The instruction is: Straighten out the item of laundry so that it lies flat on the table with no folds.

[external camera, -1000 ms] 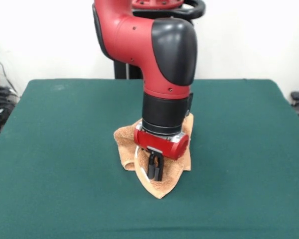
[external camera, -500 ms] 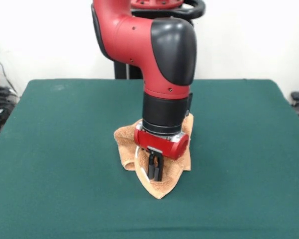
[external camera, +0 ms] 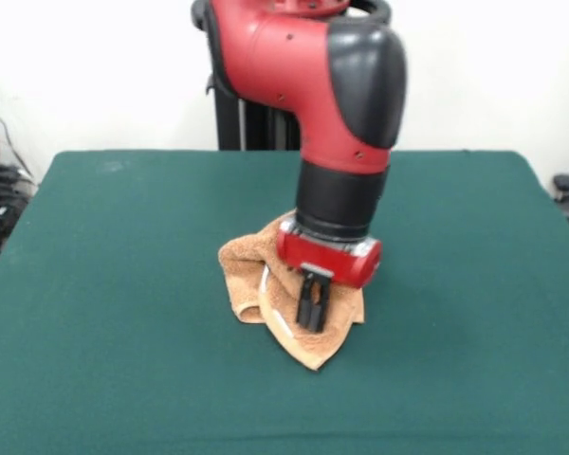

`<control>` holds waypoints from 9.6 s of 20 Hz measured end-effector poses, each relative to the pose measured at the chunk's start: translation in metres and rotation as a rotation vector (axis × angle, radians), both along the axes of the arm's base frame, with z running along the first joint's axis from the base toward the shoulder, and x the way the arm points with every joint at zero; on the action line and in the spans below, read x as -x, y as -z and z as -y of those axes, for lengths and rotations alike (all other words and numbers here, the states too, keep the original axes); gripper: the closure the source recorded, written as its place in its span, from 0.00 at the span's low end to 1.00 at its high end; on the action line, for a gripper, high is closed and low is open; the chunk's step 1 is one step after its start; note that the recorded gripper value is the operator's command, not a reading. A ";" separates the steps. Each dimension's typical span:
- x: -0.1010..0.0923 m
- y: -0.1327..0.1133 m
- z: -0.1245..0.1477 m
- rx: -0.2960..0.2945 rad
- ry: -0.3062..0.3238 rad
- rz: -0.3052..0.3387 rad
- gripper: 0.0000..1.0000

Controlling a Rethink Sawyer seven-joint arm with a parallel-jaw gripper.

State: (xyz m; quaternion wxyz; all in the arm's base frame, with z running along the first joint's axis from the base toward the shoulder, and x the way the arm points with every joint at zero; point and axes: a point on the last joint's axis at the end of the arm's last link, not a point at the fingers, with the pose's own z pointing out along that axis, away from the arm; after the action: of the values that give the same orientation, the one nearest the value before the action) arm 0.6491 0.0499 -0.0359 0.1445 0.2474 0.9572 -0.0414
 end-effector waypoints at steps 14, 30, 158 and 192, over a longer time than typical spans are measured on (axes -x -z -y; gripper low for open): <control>0.010 0.001 0.010 0.001 0.018 -0.019 1.00; 0.001 0.010 0.011 -0.014 0.031 0.002 0.00; 0.094 -0.344 -0.252 -0.152 0.206 -0.219 1.00; 0.237 -0.355 -0.239 -0.102 0.183 -0.234 1.00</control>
State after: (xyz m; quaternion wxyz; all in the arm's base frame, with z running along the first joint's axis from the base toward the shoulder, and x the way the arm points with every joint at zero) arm 0.4123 0.2893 0.3193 0.0151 0.3342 0.9417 -0.0343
